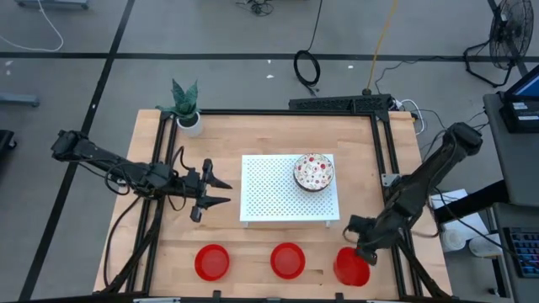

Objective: Pick & Place Mini bowls
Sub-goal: Put the right red bowl on the shelf

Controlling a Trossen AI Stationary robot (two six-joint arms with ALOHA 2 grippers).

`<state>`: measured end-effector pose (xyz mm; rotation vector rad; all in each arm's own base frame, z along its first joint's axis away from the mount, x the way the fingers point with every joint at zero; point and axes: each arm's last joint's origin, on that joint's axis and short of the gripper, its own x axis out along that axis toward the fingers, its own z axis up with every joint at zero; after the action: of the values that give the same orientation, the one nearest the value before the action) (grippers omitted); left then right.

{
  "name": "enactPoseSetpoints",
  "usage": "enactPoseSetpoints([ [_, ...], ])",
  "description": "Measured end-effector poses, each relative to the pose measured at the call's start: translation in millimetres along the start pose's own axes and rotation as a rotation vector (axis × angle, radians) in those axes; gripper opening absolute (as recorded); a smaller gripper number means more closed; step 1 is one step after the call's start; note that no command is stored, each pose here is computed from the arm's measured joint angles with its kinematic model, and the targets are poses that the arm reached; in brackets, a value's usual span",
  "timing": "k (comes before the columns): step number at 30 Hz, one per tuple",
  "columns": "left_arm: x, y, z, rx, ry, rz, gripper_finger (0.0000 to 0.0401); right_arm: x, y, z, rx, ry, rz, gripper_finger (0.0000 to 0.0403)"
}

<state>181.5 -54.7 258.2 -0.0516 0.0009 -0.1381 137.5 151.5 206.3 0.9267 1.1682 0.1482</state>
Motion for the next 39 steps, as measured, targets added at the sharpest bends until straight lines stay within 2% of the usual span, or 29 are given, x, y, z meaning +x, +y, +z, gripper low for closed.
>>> enactPoseSetpoints([
  [3,0,0,0,0.001,0.0,0.0,0.017,-16,17,5,-0.163,-0.164,0.183,0.0001],
  [7,0,0,0,0.027,-0.001,0.001,0.017,-34,34,13,-0.544,-0.461,0.279,0.0001],
  [13,0,2,1,0.098,-0.01,0.014,0.017,-57,54,28,-1.199,-0.907,0.189,0.0],
  [15,1,5,2,0.128,-0.014,0.052,0.017,-65,59,36,-1.353,-1.055,0.119,0.0],
  [16,1,7,2,0.144,-0.02,0.082,0.017,-71,61,42,-1.382,-1.144,0.069,0.0],
  [18,4,11,4,0.185,-0.047,0.169,0.017,-86,62,57,-1.338,-1.343,-0.075,0.0],
  [20,9,16,7,0.254,-0.09,0.256,0.017,-100,58,74,-1.283,-1.492,-0.295,0.0],
  [23,19,24,14,0.416,-0.167,0.344,0.017,-114,47,100,-1.24,-1.591,-0.618,0.0],
  [25,29,29,20,0.537,-0.178,0.383,0.017,-123,37,120,-1.185,-1.656,-0.752,0.0],
  [27,41,35,30,0.644,-0.184,0.434,0.017,-132,28,137,-1.119,-1.746,-0.812,0.0],
  [29,54,43,39,0.735,-0.17,0.484,0.017,-138,19,154,-1.043,-1.856,-0.824,0.0],
  [32,77,54,52,0.819,-0.143,0.537,0.017,-141,3,176,-0.958,-1.968,-0.844,0.0],
  [35,96,66,63,0.895,-0.119,0.586,0.017,-137,-9,199,-0.945,-2.004,-0.844,0.0],
  [39,118,82,75,0.935,-0.108,0.638,0.017,-133,-14,225,-0.964,-1.99,-0.86,0.0],
])
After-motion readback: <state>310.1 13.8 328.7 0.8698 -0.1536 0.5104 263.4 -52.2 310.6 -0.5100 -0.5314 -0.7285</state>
